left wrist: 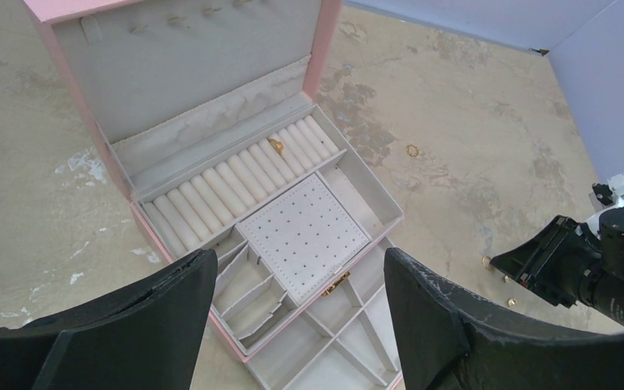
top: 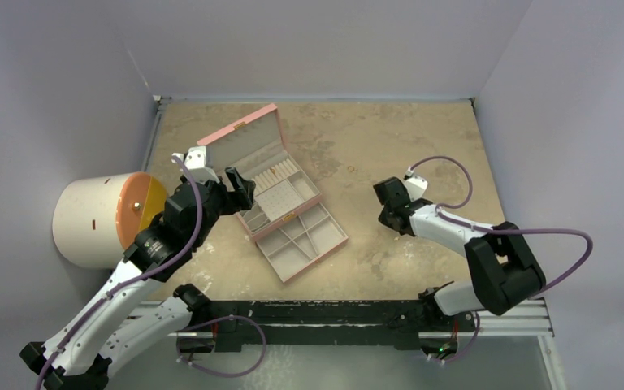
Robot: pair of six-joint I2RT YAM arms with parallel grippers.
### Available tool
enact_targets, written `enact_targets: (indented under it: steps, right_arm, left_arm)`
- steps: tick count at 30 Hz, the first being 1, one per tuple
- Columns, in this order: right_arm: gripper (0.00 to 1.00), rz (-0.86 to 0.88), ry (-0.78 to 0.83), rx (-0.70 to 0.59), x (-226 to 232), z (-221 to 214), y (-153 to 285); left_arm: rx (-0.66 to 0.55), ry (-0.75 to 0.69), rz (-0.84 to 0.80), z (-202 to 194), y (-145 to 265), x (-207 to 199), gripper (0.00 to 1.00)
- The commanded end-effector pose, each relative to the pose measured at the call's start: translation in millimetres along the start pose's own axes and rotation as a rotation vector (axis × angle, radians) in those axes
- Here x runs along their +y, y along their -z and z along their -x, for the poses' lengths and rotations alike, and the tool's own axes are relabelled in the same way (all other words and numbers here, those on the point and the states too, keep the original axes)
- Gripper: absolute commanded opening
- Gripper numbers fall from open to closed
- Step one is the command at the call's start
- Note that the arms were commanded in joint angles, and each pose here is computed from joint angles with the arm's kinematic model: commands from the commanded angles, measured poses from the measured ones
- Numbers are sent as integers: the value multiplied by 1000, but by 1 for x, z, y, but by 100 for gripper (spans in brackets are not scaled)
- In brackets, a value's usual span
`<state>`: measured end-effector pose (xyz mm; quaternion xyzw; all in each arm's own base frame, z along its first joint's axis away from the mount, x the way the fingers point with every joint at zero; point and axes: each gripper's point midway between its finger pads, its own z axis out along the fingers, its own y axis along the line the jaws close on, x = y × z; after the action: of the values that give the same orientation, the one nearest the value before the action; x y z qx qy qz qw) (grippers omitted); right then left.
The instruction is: Organize the mixed jewelry
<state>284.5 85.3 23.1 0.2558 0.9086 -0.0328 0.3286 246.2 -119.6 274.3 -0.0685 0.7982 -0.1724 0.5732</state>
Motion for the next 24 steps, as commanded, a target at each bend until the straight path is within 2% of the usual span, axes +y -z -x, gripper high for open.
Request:
enact_targets:
  steps: [1,16,24]
  right_arm:
    - [22,-20,-16,-16,-5,1,-3]
    - [18,-64,25,15,-14,-11,-12]
    - [13,-89,44,13,-14,-8,-13]
  left_arm:
    - [-38,15,-25,10,0,-5,75]
    - [-44,17,-26,12,1,-5,75]
    - [-49,16,-26,13,3,-5,75]
